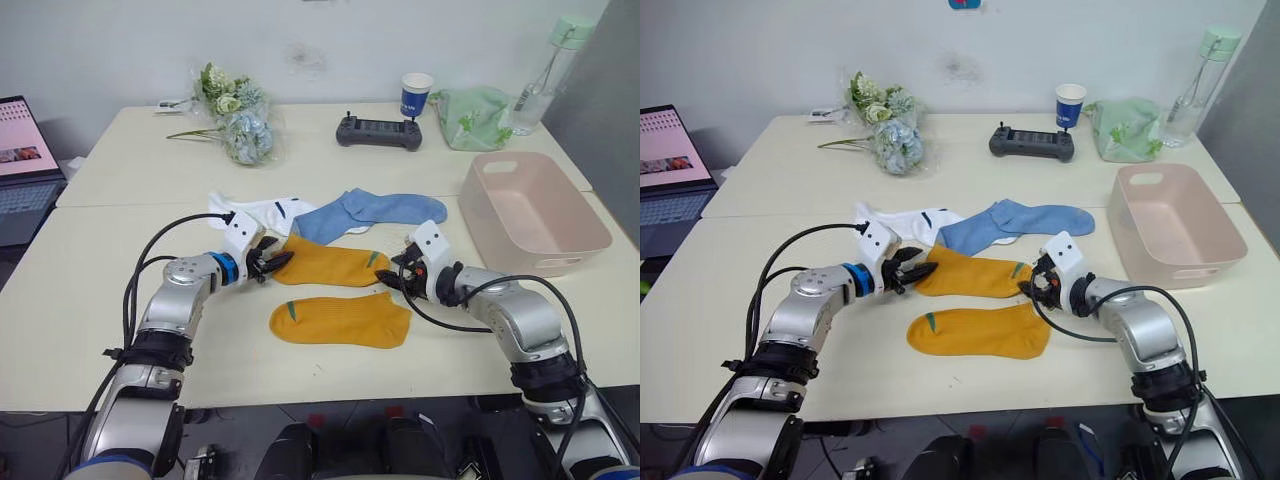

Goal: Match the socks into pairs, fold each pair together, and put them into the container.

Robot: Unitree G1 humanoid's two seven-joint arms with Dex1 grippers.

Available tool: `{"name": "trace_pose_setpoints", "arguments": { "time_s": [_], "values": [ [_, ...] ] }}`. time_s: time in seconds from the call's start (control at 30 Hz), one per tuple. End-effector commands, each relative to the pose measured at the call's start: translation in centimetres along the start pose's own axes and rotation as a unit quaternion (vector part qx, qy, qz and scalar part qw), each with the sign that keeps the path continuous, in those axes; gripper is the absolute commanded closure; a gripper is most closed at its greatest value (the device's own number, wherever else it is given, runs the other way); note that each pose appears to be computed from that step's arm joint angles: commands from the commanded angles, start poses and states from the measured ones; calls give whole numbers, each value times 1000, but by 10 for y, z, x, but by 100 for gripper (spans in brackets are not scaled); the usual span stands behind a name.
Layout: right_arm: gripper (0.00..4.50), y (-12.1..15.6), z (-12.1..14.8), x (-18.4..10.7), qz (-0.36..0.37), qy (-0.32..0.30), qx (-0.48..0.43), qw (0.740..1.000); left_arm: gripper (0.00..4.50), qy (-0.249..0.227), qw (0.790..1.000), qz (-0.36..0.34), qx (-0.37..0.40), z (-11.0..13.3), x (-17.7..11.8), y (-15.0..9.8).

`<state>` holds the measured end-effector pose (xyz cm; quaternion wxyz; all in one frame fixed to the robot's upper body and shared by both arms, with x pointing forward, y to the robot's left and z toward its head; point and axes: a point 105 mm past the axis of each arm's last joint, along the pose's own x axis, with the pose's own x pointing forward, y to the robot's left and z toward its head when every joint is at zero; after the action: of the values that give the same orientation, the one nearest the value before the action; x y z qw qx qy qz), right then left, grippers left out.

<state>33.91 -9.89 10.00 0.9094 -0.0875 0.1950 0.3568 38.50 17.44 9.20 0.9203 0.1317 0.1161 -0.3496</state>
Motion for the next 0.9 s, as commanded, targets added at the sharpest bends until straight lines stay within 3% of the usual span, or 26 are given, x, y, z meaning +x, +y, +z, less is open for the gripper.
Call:
{"name": "trace_pose_setpoints", "arguments": {
  "time_s": [0.03, 0.17, 0.63, 0.8, 0.9],
  "values": [
    [313, 6, 15, 1, 13, -27, -11, 999, 319, -18, 1000, -2, 24, 14, -1, 3],
    [450, 7, 15, 2, 13, -30, -8, 999, 446, -22, 999, -4, 25, 17, -7, 3],
    [450, 1, 39, -10, 13, -83, -4, 996, 446, -24, 997, -26, -62, 24, -48, -14],
    [450, -8, 54, -17, 2, -104, -6, 995, 446, -46, 992, -53, -102, 48, -53, -31],
    [450, -12, 70, -15, 3, -120, -15, 993, 446, -77, 977, -99, -170, 69, -49, -59]
  ]
}}
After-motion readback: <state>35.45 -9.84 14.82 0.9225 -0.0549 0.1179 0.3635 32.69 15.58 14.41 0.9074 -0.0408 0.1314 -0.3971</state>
